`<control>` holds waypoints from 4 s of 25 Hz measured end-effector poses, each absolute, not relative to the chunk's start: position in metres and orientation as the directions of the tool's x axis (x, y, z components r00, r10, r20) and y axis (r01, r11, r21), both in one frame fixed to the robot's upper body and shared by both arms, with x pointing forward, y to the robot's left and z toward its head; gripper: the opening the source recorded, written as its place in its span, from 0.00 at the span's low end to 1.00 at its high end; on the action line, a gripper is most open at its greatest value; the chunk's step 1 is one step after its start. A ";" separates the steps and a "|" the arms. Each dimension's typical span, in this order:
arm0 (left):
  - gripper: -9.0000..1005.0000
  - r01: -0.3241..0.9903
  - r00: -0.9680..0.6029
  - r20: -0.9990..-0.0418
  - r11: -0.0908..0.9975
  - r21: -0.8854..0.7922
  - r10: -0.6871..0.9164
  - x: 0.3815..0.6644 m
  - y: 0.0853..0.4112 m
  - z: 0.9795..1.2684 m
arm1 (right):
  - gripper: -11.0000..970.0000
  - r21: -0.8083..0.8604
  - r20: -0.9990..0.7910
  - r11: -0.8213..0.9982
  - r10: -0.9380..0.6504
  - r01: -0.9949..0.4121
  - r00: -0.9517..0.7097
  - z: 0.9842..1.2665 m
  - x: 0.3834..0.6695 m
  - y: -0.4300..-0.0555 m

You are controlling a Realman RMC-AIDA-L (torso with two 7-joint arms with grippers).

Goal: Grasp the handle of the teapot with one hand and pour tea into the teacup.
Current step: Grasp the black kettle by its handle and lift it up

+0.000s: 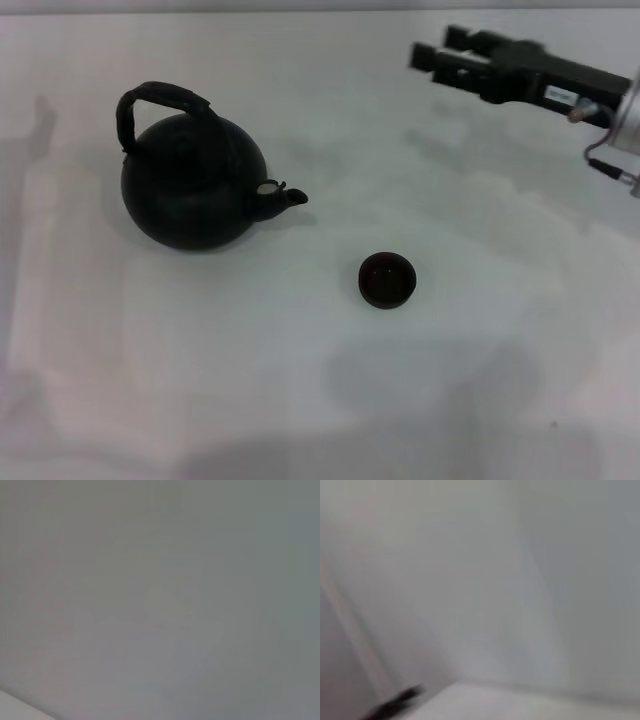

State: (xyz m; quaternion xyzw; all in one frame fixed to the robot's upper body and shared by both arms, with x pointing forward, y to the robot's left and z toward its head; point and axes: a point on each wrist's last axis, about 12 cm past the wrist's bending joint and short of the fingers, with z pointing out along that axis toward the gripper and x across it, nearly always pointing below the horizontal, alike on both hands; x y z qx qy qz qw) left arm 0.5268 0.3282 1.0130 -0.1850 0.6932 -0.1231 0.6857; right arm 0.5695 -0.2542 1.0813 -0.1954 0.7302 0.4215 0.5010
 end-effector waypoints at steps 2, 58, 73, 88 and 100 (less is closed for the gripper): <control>0.89 -0.084 0.004 -0.904 0.901 -0.426 -0.427 0.526 0.327 1.012 | 0.86 0.295 -0.946 0.678 0.107 -0.673 -0.307 1.070 0.570 -0.264; 0.85 0.422 0.003 -1.000 0.906 -0.026 -0.030 0.467 0.294 1.005 | 0.85 0.013 -1.000 0.994 0.016 -0.107 0.023 1.076 0.610 -0.327; 0.53 0.425 0.037 -0.996 0.900 0.094 0.087 0.473 0.286 1.003 | 0.85 0.022 -0.999 0.992 0.027 -0.123 0.039 1.078 0.609 -0.324; 0.46 0.427 -0.018 -0.994 0.900 0.090 0.109 0.495 0.276 1.002 | 0.85 0.032 -0.998 0.990 0.039 -0.137 0.048 1.076 0.607 -0.322; 0.15 0.436 -0.016 -0.993 0.895 0.095 0.113 0.496 0.275 1.002 | 0.85 0.035 -0.998 0.990 0.041 -0.133 0.044 1.074 0.605 -0.323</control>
